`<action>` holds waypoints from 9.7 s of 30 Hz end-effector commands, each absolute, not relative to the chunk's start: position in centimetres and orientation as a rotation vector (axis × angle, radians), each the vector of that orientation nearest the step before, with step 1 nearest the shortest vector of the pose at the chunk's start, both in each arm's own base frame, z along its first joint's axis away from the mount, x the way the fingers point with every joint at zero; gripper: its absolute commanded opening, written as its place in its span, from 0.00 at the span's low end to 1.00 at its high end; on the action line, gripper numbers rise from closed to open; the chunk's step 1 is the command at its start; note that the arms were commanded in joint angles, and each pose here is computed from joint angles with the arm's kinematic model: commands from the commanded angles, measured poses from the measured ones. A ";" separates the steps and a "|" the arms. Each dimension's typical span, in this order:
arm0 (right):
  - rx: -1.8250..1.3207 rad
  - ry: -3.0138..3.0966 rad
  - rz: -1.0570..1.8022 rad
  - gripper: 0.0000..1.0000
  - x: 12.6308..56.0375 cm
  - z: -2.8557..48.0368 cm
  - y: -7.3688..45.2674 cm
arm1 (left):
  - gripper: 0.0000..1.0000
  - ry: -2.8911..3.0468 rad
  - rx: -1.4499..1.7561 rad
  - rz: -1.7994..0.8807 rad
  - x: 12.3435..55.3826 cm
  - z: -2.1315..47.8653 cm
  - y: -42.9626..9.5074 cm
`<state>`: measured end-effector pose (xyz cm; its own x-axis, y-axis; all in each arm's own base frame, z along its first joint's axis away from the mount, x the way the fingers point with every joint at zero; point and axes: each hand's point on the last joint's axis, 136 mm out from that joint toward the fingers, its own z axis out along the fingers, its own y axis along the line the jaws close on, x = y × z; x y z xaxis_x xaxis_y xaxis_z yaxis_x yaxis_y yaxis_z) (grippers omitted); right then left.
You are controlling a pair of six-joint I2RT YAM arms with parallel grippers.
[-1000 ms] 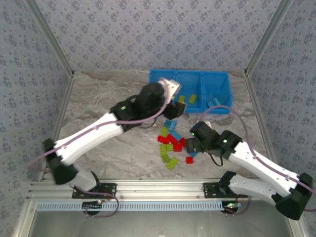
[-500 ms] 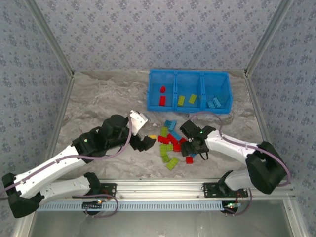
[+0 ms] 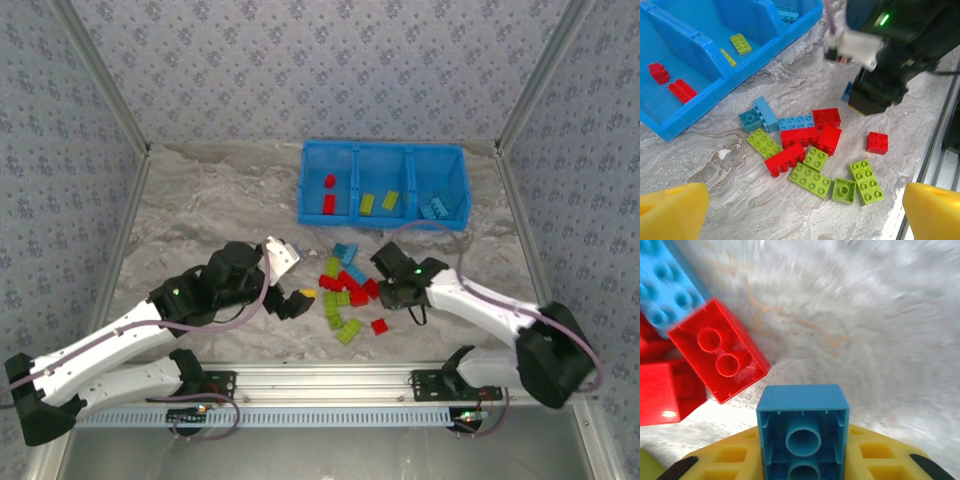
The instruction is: Sort the legos into containers by color
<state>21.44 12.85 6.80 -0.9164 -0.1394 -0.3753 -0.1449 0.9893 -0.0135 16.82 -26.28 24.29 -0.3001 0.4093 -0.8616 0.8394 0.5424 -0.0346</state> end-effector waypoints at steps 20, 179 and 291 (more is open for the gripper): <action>0.330 2.532 -0.048 0.38 47.6 13.5 -0.3 | 0.99 2.196 0.494 -0.634 20.3 23.8 -25.8; -0.002 2.600 0.298 1.00 24.9 17.4 19.2 | 0.72 1.883 0.754 -0.591 26.4 33.2 -27.9; -0.136 2.617 0.428 0.96 14.4 23.0 15.2 | 0.56 2.879 0.058 -0.123 31.4 1.1 -33.3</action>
